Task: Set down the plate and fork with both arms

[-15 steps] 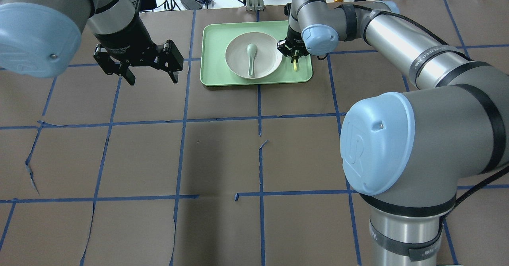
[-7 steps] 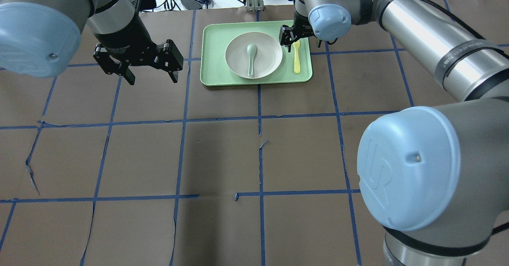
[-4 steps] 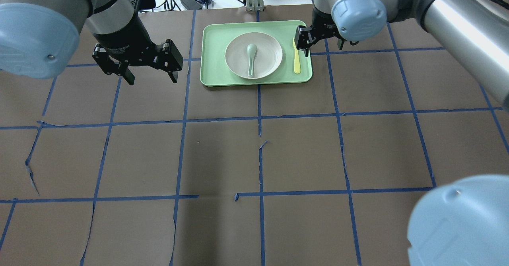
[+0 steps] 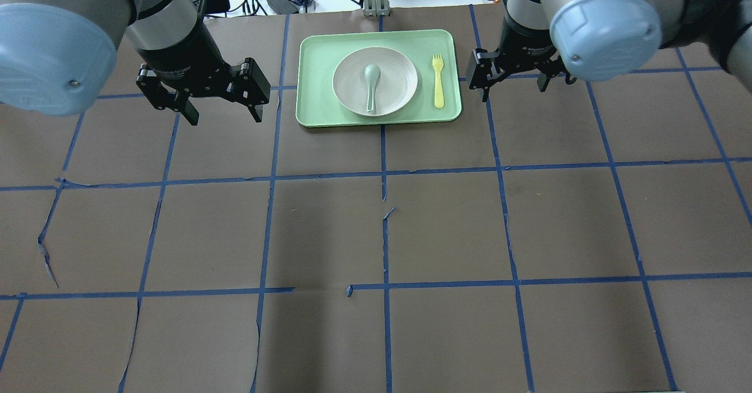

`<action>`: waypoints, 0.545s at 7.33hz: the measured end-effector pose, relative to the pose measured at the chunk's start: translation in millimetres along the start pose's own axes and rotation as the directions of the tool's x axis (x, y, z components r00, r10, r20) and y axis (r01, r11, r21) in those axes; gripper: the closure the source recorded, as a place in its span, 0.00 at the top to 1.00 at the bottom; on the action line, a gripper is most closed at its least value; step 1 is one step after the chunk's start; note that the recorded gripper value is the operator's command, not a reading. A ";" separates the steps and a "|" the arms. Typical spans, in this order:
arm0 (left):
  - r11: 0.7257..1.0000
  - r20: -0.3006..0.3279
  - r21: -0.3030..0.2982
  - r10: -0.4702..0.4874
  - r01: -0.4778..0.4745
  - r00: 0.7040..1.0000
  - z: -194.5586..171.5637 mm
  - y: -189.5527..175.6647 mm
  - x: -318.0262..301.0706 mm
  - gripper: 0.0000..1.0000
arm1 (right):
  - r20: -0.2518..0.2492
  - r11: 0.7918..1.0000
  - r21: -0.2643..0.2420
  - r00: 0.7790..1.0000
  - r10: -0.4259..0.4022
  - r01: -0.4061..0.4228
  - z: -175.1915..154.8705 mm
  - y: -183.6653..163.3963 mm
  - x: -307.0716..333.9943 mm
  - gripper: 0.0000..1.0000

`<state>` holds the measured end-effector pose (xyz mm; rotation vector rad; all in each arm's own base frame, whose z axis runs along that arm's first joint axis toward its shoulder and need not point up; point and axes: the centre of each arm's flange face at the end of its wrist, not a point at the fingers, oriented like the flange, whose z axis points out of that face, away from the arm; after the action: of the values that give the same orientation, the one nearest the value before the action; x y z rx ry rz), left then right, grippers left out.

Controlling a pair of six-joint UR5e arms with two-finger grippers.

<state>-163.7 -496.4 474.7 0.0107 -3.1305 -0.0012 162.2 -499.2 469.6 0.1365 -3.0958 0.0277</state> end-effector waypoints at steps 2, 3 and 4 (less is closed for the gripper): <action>1.000 0.000 -0.001 0.001 -0.001 1.000 0.2 0.2 0.3 1.00 | 0.006 1.000 -0.008 1.000 0.006 -0.006 -19.5 19.8 -1.1 1.00; 1.000 -0.001 -0.001 0.001 -0.001 1.000 0.2 0.2 0.4 1.00 | 0.008 1.000 -0.010 1.000 0.006 -0.006 -21.8 21.7 -2.3 1.00; 1.000 -0.001 0.000 0.001 -0.001 1.000 -0.3 0.4 0.2 1.00 | 0.010 1.000 -0.011 1.000 0.007 -0.007 -21.9 21.5 -2.5 1.00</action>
<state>-163.8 -496.0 474.9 0.0090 -3.1296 -0.0019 163.7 -477.2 491.1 0.1261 -3.1055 0.0110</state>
